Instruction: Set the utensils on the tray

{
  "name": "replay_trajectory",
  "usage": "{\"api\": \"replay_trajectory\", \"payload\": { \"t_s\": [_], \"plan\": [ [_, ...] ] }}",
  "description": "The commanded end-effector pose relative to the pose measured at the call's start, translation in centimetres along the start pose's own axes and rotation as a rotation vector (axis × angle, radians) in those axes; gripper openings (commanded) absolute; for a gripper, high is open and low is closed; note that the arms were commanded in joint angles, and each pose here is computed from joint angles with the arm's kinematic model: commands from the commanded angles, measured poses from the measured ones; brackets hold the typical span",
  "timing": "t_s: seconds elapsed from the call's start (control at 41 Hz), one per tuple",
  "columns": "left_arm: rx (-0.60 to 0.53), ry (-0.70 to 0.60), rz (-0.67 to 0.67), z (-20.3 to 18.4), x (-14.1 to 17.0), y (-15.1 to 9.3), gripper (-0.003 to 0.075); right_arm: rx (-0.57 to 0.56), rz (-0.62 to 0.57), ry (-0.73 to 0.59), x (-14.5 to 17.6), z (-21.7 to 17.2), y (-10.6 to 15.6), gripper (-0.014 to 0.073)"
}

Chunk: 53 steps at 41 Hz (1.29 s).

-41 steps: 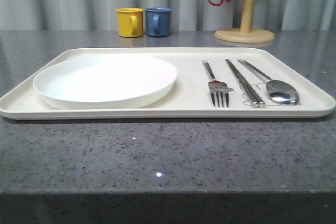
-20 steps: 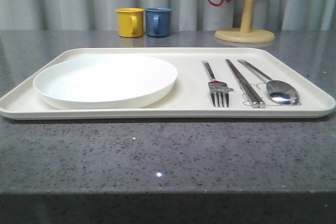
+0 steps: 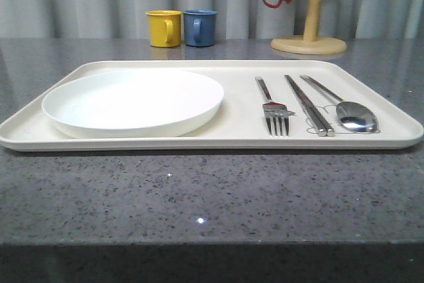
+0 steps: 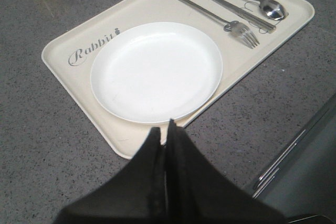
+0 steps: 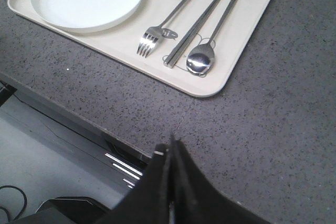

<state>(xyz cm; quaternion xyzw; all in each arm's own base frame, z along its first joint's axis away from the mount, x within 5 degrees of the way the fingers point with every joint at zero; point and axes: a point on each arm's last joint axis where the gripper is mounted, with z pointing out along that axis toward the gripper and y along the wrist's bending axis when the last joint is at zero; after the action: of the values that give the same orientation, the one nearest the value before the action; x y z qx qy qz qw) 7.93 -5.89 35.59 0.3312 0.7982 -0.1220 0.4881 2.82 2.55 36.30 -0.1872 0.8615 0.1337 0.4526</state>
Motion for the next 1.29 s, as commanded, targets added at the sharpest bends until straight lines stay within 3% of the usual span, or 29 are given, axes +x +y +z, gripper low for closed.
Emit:
{"api": "replay_trajectory", "payload": {
  "t_s": [0.0, 0.391, 0.757, 1.269],
  "plan": [
    [-0.042, -0.117, -0.032, -0.4, -0.7, 0.4, -0.0018, 0.012, -0.003, -0.068, -1.0, -0.3, -0.1, -0.0068],
    [-0.431, -0.441, -0.118, -0.5, 8.0, 1.0, -0.0018, 0.011, -0.003, -0.066, -1.0, -0.3, -0.1, -0.0068],
    [-0.588, -0.495, -0.233, 3.0, 15.6, 0.7, -0.0018, 0.011, -0.003, -0.066, -1.0, -0.3, -0.1, -0.0068],
    [-0.646, -0.605, -0.205, 2.1, 15.0, 0.7, -0.0018, 0.011, -0.003, -0.065, -1.0, -0.3, -0.1, -0.0068]
  ]
}}
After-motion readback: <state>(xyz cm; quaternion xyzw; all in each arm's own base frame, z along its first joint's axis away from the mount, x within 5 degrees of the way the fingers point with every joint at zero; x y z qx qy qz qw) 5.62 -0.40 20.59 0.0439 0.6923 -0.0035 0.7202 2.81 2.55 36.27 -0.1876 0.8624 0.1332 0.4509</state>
